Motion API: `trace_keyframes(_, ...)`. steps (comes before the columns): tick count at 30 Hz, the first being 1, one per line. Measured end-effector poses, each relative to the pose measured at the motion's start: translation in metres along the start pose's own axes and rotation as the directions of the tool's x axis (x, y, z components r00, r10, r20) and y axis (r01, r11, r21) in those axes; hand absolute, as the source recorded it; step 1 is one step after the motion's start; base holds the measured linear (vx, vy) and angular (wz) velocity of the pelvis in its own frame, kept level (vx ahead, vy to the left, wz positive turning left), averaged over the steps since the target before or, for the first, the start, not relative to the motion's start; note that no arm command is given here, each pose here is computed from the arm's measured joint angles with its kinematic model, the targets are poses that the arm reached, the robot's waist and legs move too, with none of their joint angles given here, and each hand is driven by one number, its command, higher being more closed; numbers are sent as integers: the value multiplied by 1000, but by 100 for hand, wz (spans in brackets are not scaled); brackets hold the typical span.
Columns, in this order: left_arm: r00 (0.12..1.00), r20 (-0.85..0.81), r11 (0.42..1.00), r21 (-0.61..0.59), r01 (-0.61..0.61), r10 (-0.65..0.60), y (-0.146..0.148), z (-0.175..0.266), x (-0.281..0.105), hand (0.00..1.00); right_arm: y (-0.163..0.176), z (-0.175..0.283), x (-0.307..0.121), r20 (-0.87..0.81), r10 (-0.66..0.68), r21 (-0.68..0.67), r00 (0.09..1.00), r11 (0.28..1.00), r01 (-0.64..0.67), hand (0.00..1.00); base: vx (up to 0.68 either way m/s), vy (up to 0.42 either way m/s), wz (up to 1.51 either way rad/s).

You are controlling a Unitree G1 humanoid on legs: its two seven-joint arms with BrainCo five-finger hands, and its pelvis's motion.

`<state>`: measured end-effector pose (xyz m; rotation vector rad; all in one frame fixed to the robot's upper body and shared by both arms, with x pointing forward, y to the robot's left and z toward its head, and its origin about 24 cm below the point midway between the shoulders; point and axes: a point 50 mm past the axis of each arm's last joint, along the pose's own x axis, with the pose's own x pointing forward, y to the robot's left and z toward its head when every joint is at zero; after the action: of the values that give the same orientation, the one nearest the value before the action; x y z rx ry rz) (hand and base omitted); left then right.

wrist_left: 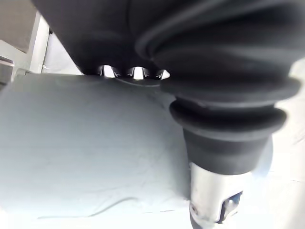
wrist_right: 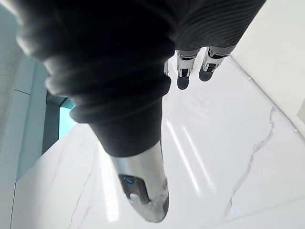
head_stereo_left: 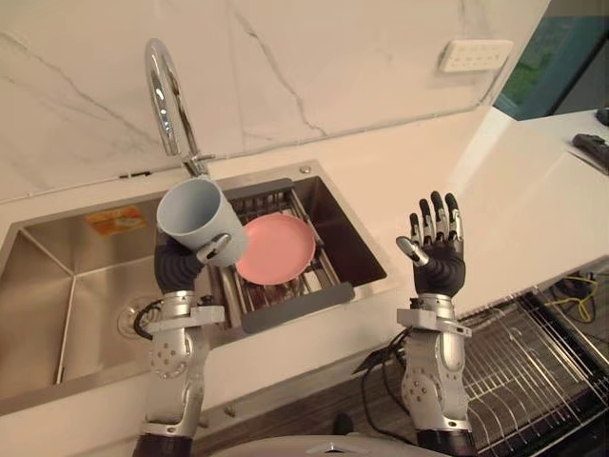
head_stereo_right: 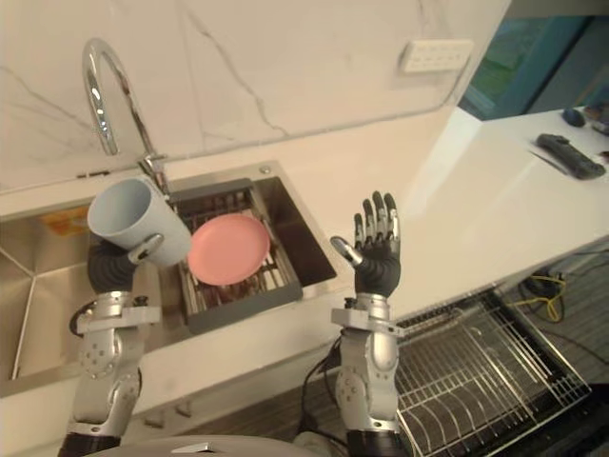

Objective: Walk over to the sink, pick up the cup, carry it to the dishwasher, place the cup inside the dishwasher, then close the dishwasher door

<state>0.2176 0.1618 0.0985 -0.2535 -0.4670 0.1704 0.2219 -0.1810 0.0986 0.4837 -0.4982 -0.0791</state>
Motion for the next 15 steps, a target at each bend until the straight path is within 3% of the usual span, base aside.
trace_keyframes(9,976,154,989,-24,-149,151,2,26,5,100,5,27,-4,84,-5,37,996,999,2,0,-133,0,-81)
trace_keyframes(15,952,176,968,-38,-247,250,8,29,11,100,6,4,0,4,-6,51,1000,999,6,0,-20,-70,-43)
